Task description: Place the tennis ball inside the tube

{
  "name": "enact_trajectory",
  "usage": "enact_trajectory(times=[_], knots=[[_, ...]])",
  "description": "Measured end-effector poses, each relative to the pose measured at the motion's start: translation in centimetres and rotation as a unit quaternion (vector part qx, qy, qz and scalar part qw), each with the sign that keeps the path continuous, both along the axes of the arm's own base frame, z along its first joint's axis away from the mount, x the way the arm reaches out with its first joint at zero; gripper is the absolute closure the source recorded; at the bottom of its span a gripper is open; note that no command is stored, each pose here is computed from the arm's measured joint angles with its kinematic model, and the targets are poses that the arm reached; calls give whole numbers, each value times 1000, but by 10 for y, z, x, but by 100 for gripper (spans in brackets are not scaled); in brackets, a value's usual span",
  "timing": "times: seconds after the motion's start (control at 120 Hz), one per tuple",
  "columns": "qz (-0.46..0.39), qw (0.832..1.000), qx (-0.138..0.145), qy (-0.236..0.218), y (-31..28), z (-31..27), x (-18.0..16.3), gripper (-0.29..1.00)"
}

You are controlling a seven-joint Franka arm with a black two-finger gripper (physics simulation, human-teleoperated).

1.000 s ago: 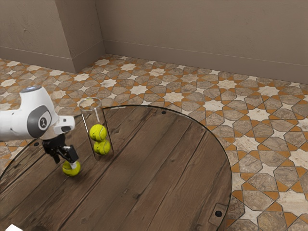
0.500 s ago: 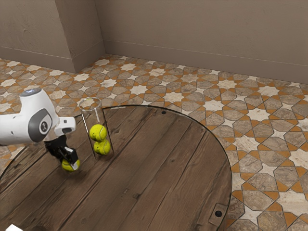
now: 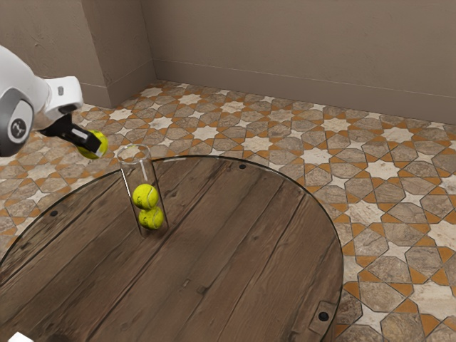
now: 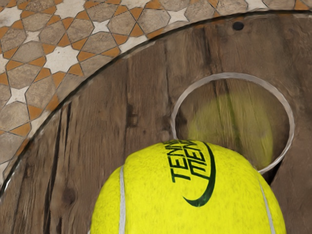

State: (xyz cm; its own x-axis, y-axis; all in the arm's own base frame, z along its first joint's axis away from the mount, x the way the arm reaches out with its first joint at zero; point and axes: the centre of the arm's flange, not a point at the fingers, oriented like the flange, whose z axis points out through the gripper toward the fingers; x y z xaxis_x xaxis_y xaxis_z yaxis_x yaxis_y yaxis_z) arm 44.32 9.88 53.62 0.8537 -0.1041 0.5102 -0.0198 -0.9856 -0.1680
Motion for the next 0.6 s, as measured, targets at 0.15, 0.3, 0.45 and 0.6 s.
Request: enact_trajectory(times=[0.15,0.3,0.45,0.6], knots=[[-33,999,-8,-25,-31,26,31,59],[-35,999,-23,-17,-29,17,59,43],[-41,999,-33,-12,-28,12,68,22],[-51,998,-34,-8,-28,9,74,11]])
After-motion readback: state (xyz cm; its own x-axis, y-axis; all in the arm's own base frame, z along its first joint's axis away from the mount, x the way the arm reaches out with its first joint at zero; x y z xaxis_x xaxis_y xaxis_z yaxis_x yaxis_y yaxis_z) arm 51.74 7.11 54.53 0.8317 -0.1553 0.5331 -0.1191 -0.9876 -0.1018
